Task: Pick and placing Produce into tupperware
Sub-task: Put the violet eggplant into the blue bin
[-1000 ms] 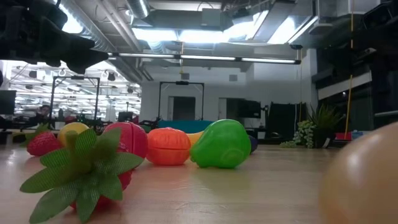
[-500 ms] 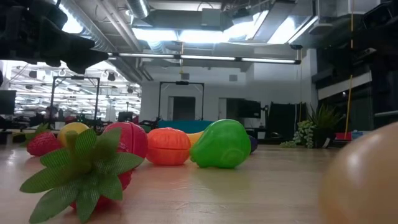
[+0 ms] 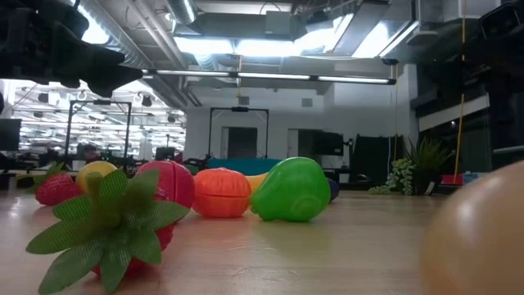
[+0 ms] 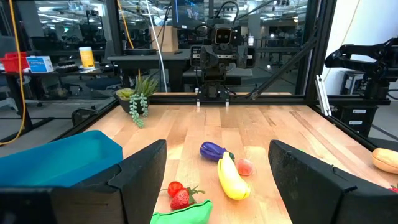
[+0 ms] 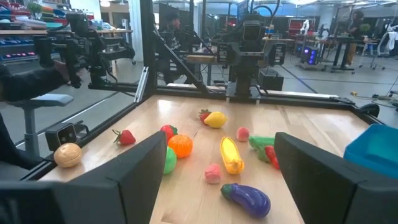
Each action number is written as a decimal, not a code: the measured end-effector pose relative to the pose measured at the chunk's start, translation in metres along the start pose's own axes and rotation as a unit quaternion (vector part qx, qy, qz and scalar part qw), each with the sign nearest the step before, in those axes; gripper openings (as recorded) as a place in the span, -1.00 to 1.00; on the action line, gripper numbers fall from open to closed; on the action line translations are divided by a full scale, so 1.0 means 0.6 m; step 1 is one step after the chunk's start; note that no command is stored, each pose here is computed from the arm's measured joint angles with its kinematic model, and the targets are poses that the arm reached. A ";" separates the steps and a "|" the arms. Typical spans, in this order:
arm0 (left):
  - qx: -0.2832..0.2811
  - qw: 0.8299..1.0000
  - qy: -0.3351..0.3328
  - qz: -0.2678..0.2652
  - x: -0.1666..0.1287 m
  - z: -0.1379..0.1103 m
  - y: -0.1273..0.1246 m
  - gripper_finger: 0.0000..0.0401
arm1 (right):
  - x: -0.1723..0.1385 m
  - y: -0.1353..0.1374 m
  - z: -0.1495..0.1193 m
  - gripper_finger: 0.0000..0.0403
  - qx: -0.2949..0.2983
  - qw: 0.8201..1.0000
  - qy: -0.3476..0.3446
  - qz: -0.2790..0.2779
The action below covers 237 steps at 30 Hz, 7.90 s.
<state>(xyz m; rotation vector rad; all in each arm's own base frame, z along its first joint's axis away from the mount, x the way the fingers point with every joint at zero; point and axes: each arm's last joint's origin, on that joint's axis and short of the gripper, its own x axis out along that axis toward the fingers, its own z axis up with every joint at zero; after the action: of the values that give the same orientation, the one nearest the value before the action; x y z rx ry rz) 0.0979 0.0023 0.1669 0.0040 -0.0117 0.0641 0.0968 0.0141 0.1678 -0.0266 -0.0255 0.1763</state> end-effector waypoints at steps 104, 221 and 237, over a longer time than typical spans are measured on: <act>-0.002 0.998 -0.011 0.060 0.000 0.004 0.006 0.37 | 0.000 0.001 0.004 0.48 0.143 0.990 -0.010 0.014; 0.035 0.932 0.352 0.077 0.136 0.085 0.000 0.37 | 0.463 -0.172 0.013 0.16 -0.050 0.769 0.616 0.166; 0.036 0.932 0.352 0.077 0.135 0.085 0.000 0.37 | 0.465 -0.168 0.000 0.16 -0.024 0.773 0.608 0.177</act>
<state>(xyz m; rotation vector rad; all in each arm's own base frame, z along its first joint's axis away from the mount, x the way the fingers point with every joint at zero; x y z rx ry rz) 0.1785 0.0073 0.2190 0.0526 0.7122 0.2210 0.3889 -0.0361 0.1773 -0.1961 1.2972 0.5133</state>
